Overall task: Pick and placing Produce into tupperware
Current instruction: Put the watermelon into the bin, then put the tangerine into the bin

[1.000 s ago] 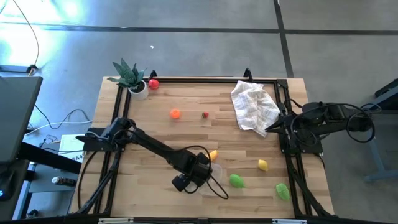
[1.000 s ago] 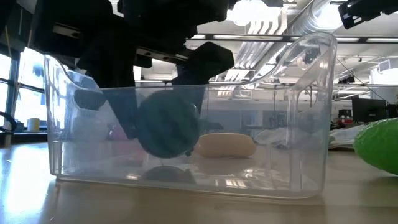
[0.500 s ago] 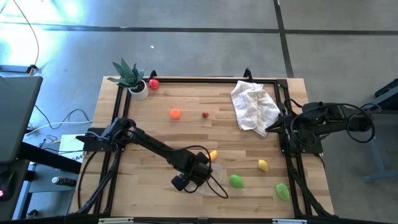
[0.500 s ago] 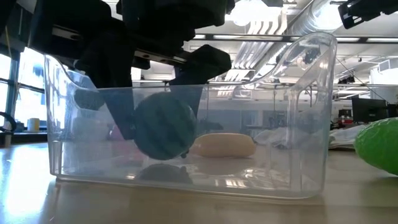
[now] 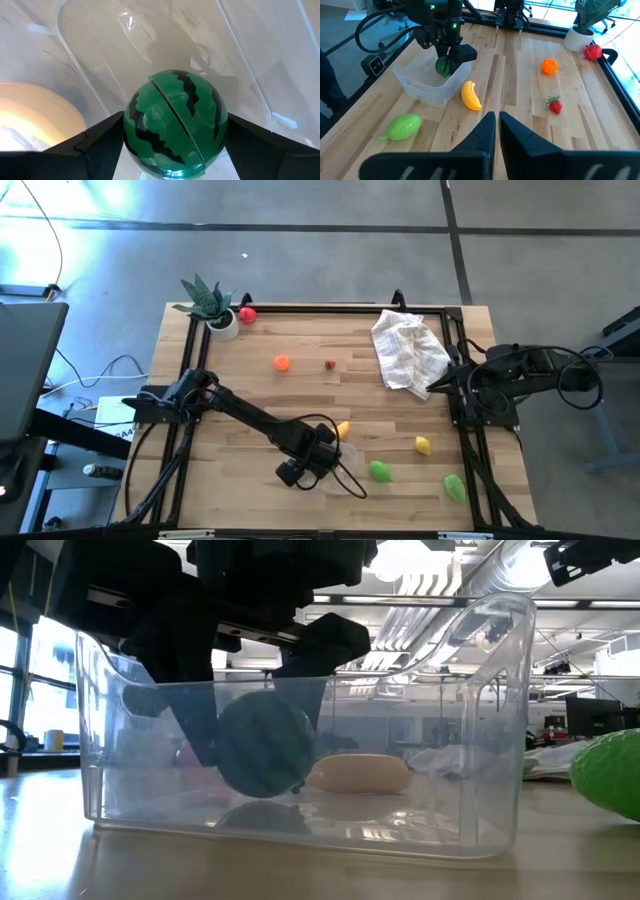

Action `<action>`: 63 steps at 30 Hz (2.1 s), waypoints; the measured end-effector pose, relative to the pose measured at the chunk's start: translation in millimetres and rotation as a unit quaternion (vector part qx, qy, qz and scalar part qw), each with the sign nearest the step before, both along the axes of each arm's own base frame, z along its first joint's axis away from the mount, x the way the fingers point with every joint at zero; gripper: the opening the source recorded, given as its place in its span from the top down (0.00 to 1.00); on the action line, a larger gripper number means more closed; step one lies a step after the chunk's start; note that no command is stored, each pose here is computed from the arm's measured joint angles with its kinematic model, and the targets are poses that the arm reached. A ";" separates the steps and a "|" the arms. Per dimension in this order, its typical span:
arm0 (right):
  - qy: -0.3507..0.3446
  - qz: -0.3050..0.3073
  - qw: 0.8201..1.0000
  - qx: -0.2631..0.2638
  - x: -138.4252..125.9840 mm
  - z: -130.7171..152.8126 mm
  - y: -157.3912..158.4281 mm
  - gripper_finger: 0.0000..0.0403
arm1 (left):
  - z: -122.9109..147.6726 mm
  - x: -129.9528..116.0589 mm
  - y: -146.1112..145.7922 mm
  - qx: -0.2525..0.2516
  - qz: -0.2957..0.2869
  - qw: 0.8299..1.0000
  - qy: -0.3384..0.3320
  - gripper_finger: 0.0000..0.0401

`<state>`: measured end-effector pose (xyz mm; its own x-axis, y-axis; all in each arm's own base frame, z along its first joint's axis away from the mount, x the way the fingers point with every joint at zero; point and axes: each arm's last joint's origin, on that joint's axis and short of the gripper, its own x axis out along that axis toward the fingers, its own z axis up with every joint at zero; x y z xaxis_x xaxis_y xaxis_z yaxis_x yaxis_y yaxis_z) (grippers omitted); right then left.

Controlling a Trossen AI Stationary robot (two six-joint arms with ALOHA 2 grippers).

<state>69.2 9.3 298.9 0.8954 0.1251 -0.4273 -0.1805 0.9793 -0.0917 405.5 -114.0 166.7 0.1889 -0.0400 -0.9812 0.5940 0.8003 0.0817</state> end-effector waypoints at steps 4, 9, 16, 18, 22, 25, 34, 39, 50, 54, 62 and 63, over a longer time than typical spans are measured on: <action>0.000 0.000 1.000 0.000 0.0 0.0 0.0 0.96 | -0.1 0.1 0.0 -0.001 0.005 1.000 0.000 0.19; 0.000 0.000 1.000 0.000 0.0 0.0 0.0 0.96 | -0.3 -0.6 0.2 0.000 0.007 1.000 0.004 0.15; 0.000 0.000 1.000 0.000 0.0 0.0 0.0 0.96 | -0.6 -2.3 0.1 -0.006 0.021 1.000 0.014 0.16; 0.000 0.000 1.000 0.000 0.0 0.0 0.0 0.96 | 0.6 -2.6 0.2 -0.006 0.026 0.999 0.018 0.17; 0.000 0.000 1.000 0.000 0.0 0.0 0.0 0.96 | 10.6 -0.4 0.1 0.001 0.028 1.000 0.014 0.19; 0.000 0.000 1.000 0.000 0.0 0.0 0.0 0.96 | 16.6 0.7 -0.2 0.001 0.032 0.999 0.015 0.19; 0.000 0.000 1.000 0.000 0.0 0.0 0.0 0.96 | 21.7 -2.4 -6.5 -0.003 0.066 0.997 0.027 0.20; 0.000 0.000 1.000 0.000 0.0 0.0 0.0 0.96 | 21.5 -6.4 -10.5 -0.001 0.087 0.995 0.040 0.20; 0.000 0.000 1.000 0.000 0.0 0.0 0.0 0.96 | 21.4 -13.1 -17.3 -0.001 0.138 0.989 0.061 0.20; 0.000 0.000 1.000 0.000 0.0 0.0 0.0 0.96 | 21.4 -15.7 -23.8 -0.003 0.155 0.986 0.063 0.20; 0.000 0.000 1.000 0.000 0.0 0.0 0.0 0.96 | 21.5 -19.9 -34.8 -0.008 0.189 0.980 0.064 0.20; 0.000 0.000 1.000 0.000 0.0 0.0 0.0 0.96 | 21.6 -20.0 -35.2 -0.009 0.195 0.979 0.063 0.20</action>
